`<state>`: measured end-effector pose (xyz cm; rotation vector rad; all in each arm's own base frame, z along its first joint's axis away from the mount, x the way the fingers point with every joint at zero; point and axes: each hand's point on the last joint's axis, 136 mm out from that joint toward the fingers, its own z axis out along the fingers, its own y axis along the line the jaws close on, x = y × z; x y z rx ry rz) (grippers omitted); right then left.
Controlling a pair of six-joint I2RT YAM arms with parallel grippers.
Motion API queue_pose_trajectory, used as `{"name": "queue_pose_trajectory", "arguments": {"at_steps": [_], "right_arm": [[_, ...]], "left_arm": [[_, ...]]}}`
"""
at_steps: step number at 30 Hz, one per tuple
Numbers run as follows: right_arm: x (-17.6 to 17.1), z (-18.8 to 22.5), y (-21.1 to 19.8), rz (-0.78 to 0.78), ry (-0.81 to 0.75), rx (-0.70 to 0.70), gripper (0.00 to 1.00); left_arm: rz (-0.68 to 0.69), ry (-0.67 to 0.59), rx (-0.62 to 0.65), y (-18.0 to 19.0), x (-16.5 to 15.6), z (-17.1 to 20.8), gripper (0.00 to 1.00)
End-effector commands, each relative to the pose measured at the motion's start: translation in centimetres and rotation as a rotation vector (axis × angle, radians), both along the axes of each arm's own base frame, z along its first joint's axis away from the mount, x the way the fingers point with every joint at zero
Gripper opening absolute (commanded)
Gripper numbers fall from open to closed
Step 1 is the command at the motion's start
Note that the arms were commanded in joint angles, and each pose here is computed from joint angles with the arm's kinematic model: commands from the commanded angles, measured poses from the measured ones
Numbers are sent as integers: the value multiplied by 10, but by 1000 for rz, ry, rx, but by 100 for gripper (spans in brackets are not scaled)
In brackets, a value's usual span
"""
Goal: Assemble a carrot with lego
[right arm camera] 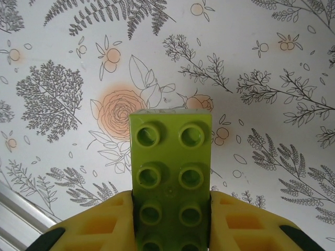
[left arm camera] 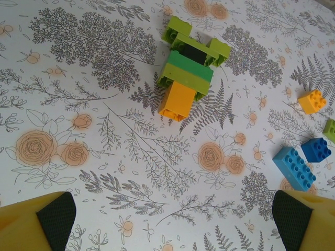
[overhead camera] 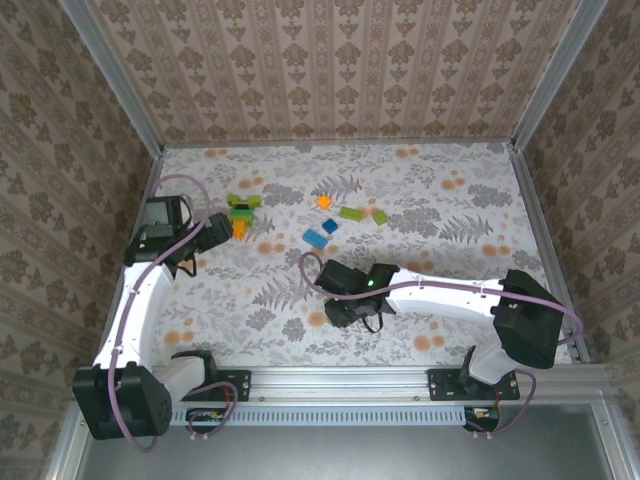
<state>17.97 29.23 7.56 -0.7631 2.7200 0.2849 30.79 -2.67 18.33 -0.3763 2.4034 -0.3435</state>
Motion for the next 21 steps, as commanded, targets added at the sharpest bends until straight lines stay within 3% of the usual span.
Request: {"name": "queue_pose_trajectory", "arguments": {"at_steps": [1, 21], "right_arm": [[-4, -6, 5, 0, 25, 2, 29], [-9, -21, 3, 5, 72, -58, 29]], "left_arm": [[-11, -7, 17, -1, 2, 6, 100], [-18, -1, 15, -2, 2, 4, 100]]}}
